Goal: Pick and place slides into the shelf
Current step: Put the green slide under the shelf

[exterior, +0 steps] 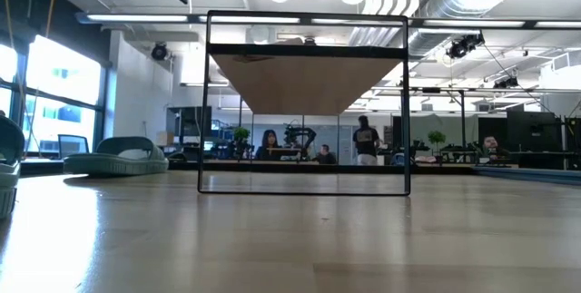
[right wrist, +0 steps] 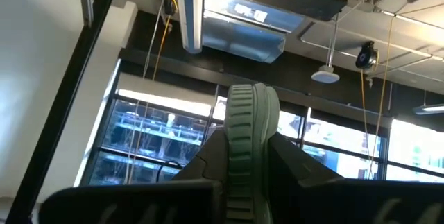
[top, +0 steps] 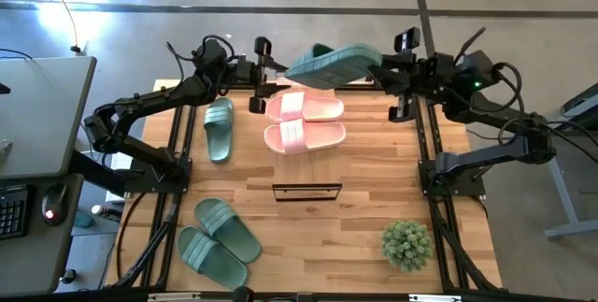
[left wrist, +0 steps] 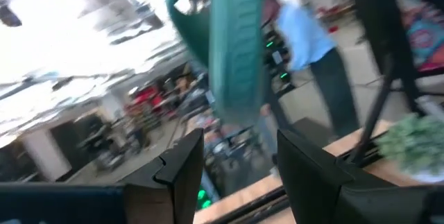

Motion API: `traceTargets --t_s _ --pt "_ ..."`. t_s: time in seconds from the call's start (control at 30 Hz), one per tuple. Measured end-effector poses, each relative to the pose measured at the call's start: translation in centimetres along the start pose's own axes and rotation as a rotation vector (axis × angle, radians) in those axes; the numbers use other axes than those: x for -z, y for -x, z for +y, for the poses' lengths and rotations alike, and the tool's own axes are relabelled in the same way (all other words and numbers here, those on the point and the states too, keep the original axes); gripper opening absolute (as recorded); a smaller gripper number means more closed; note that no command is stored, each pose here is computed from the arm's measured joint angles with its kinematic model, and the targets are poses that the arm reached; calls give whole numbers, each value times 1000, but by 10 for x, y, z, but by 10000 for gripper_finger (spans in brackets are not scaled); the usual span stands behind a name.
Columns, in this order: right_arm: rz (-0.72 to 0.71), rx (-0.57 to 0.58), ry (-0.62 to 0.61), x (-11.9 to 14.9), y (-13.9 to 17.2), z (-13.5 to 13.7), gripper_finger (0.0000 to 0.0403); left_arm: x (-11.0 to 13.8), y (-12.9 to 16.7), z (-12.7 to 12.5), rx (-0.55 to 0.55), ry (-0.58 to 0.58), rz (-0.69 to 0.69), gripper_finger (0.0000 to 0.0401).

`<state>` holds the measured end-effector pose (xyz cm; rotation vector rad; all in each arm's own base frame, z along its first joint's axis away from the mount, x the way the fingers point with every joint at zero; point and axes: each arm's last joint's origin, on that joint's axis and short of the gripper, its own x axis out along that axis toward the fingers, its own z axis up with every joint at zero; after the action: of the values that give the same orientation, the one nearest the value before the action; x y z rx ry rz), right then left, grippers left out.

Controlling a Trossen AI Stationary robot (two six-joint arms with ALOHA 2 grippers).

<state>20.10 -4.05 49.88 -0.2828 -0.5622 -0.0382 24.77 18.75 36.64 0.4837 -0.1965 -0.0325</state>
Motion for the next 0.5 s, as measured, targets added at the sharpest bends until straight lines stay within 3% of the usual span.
traceTargets --t_s 0.5 --pt "19 -21 -23 26 -17 -2 32 -4 0 0 18 52 -34 168"
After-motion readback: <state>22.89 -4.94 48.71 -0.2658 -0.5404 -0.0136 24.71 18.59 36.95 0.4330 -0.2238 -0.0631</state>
